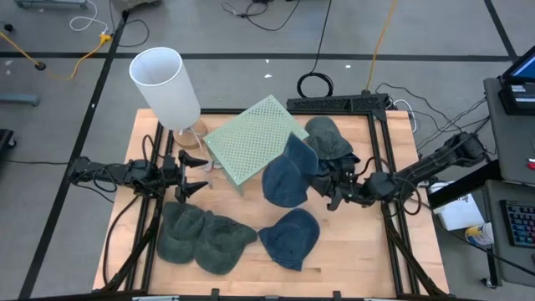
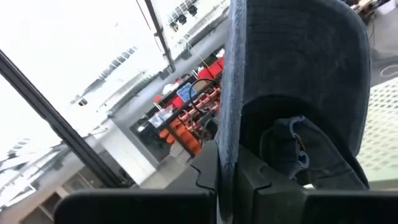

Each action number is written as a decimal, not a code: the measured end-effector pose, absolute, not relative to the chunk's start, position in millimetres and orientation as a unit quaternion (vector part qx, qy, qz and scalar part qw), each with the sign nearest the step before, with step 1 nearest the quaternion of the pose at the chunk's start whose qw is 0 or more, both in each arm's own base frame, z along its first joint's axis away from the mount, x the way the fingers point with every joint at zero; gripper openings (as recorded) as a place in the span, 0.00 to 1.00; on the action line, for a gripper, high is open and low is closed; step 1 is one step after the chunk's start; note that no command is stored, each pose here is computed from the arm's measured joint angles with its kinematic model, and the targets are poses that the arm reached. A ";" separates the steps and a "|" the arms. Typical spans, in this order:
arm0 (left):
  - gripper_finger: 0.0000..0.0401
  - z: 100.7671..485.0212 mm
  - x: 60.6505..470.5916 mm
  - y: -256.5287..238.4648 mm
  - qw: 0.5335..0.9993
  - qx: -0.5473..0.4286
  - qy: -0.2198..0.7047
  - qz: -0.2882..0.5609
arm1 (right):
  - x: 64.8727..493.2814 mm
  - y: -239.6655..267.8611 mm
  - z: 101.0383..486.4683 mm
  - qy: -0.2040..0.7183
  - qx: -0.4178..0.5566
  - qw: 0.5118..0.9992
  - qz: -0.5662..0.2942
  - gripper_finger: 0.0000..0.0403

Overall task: Pick & Place hat
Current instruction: Put the bottom right blue cap on the shelf

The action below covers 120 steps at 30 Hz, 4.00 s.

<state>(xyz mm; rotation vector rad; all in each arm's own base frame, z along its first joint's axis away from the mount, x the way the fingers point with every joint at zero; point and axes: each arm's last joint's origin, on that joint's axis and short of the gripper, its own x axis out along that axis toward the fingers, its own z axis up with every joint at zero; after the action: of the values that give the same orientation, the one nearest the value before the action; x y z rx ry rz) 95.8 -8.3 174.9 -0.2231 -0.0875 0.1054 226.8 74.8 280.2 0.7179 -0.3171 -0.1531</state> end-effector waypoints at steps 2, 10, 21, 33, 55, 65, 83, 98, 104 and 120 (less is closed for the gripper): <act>1.00 175.0 95.8 -8.3 0.989 -0.130 -0.045 0.053 | 228.0 71.6 280.7 -0.157 0.343 0.923 -0.073 0.02; 1.00 189.3 94.8 -9.1 0.984 -0.169 -0.052 0.036 | 234.5 54.9 294.2 -0.189 0.343 0.919 -0.048 0.01; 1.00 274.1 114.1 -14.6 0.988 -0.142 -0.034 0.060 | 250.3 26.0 348.7 -0.226 0.293 0.929 -0.021 0.01; 1.00 379.8 161.9 -25.3 0.979 -0.193 -0.026 0.058 | 249.9 10.3 402.8 -0.274 0.174 0.946 0.022 0.01; 1.00 457.0 238.6 -38.2 0.966 -0.240 -0.090 -0.023 | 238.5 12.5 449.3 -0.334 0.072 0.936 0.089 0.01; 1.00 448.8 264.3 -31.7 0.955 -0.277 -0.097 -0.041 | 238.6 20.3 448.7 -0.330 0.073 0.936 0.102 0.01; 0.71 448.8 268.3 -27.4 0.936 -0.331 -0.097 -0.069 | 238.2 21.8 448.9 -0.334 0.056 0.936 0.096 0.01; 0.23 451.1 267.6 -27.6 0.890 -0.437 -0.097 -0.090 | 238.2 21.8 448.8 -0.334 0.056 0.936 0.096 0.02; 0.05 454.7 266.6 -27.5 0.885 -0.441 -0.114 -0.099 | 239.3 21.8 447.5 -0.326 0.056 0.939 0.095 0.09; 0.05 474.8 244.5 -24.6 0.875 -0.431 -0.165 -0.148 | 225.5 21.9 422.7 -0.099 0.143 0.980 0.095 0.46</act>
<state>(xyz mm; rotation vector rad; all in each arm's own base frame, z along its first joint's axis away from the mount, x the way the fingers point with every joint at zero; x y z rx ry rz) 244.5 -24.6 474.8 -0.8990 -0.3447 -0.3081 225.5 21.9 422.7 0.2870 -0.2003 0.1914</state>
